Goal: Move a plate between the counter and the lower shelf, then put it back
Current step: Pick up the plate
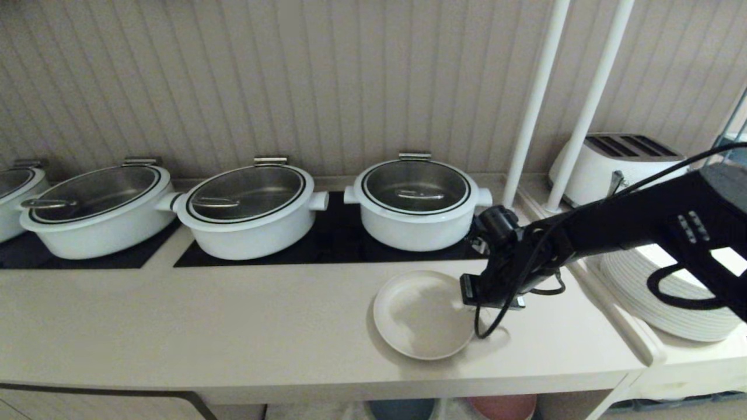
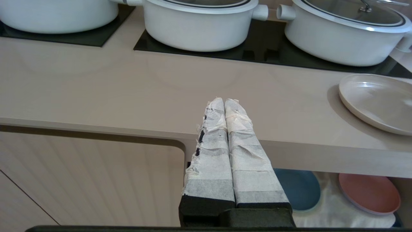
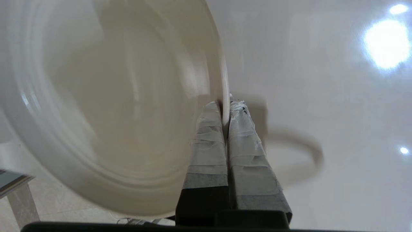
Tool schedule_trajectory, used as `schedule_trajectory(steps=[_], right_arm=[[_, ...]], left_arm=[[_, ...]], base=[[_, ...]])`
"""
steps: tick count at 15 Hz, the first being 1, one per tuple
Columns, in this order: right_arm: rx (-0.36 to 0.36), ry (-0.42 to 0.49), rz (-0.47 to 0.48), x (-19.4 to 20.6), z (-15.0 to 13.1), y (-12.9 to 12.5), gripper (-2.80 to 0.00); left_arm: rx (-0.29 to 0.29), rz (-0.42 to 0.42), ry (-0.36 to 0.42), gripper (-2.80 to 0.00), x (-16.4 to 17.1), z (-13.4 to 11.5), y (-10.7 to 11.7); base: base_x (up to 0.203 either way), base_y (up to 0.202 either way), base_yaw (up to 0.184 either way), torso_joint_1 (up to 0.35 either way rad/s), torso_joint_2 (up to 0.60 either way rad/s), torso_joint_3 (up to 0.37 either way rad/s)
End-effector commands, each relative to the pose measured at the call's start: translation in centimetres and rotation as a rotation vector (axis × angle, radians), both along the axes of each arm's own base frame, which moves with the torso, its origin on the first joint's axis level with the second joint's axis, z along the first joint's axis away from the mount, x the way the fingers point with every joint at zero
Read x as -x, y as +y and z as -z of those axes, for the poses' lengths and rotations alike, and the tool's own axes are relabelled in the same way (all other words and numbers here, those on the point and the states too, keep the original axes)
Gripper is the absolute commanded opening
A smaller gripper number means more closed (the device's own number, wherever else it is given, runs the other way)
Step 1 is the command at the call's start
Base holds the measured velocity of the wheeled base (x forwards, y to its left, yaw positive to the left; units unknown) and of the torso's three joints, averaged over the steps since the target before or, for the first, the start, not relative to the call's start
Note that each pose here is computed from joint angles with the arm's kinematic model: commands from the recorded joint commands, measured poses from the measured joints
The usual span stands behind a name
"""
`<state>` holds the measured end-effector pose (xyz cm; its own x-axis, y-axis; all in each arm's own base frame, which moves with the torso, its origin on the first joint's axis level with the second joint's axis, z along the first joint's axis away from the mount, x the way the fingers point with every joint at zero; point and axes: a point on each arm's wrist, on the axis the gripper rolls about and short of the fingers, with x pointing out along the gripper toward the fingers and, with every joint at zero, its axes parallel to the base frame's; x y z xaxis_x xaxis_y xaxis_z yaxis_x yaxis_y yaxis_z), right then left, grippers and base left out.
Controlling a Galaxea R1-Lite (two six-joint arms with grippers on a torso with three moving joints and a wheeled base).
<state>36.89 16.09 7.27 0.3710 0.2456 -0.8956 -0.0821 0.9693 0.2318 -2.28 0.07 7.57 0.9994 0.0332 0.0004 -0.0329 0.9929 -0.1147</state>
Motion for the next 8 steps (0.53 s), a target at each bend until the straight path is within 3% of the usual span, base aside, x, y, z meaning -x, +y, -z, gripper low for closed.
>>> schedule_trajectory(steps=[1,8], right_arm=[[-0.012,-0.017,-0.001,1.2,-1.6,-0.4,-2.80],[-0.052,-0.051,0.016,5.3,-4.3,-3.3,-2.80]], left_arm=[[0.002,-0.001,-0.001,-2.80,0.0,0.0,0.0],[0.002,-0.001,-0.001,-2.80,0.0,0.0,0.0]], base=[[0.000,0.000,0.000,0.000,0.00,0.000],[0.000,0.000,0.000,0.000,0.00,0.000]])
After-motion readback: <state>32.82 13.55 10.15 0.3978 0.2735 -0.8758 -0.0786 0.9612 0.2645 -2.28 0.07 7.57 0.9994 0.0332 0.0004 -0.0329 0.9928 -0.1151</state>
